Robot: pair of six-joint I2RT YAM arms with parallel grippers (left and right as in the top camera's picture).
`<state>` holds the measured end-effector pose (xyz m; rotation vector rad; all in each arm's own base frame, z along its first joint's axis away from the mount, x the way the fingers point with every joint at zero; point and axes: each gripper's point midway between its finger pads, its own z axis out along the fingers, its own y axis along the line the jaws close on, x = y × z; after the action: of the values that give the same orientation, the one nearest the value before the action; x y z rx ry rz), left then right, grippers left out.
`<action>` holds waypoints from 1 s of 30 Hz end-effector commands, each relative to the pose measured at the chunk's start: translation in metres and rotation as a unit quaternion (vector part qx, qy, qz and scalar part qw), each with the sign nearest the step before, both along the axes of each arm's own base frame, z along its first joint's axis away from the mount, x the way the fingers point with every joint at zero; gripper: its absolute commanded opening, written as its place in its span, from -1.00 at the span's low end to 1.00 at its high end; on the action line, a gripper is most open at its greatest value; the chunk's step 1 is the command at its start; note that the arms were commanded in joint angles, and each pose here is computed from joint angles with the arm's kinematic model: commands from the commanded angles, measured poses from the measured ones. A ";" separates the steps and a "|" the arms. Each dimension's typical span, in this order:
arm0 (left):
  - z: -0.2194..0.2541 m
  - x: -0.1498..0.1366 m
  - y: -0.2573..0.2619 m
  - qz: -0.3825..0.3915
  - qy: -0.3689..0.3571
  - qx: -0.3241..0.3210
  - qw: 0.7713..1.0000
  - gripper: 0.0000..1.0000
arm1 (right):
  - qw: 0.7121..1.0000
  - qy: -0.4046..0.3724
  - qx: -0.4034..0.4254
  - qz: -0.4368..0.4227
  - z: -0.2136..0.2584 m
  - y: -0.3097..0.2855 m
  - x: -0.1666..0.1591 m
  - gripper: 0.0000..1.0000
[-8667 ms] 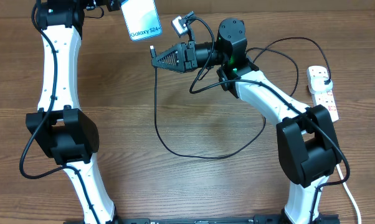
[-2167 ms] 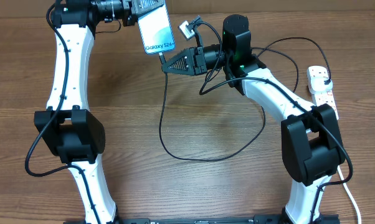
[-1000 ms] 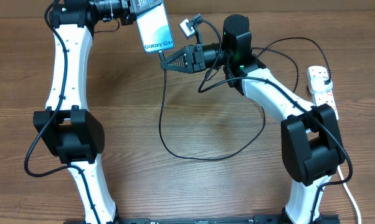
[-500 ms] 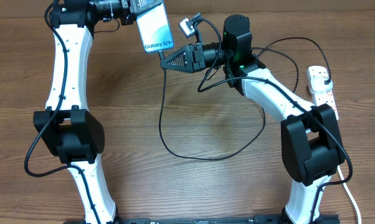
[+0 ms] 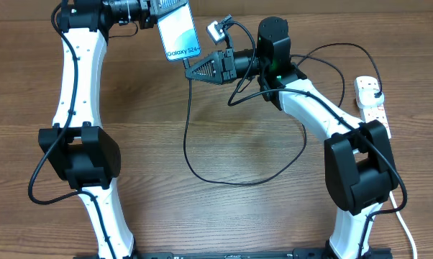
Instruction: Plug charger to phone and switch on socket
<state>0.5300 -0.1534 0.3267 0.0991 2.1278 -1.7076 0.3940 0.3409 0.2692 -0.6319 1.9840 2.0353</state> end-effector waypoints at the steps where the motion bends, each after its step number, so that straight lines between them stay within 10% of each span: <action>1: 0.029 -0.025 -0.017 -0.052 -0.029 -0.022 0.998 -0.92 | 0.996 -0.033 0.014 -0.076 0.028 -0.007 0.024 -0.92; 6: 0.029 -0.023 -0.014 -0.047 -0.029 -0.021 0.998 -0.92 | 0.997 -0.033 0.014 -0.073 0.028 -0.007 0.023 0.52; 9: 0.029 -0.023 -0.013 -0.046 -0.029 -0.020 0.998 -0.92 | 0.997 -0.034 0.014 -0.067 0.028 -0.007 0.021 0.99; 30: 0.027 -0.016 0.017 -0.018 -0.020 -0.021 0.999 -0.92 | 0.986 0.020 -0.070 -0.151 -0.027 -0.046 0.057 1.00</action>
<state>0.5253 -0.1408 0.3273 0.0808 2.1284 -1.7520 0.4409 0.3053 0.2329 -0.2795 2.1478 1.8768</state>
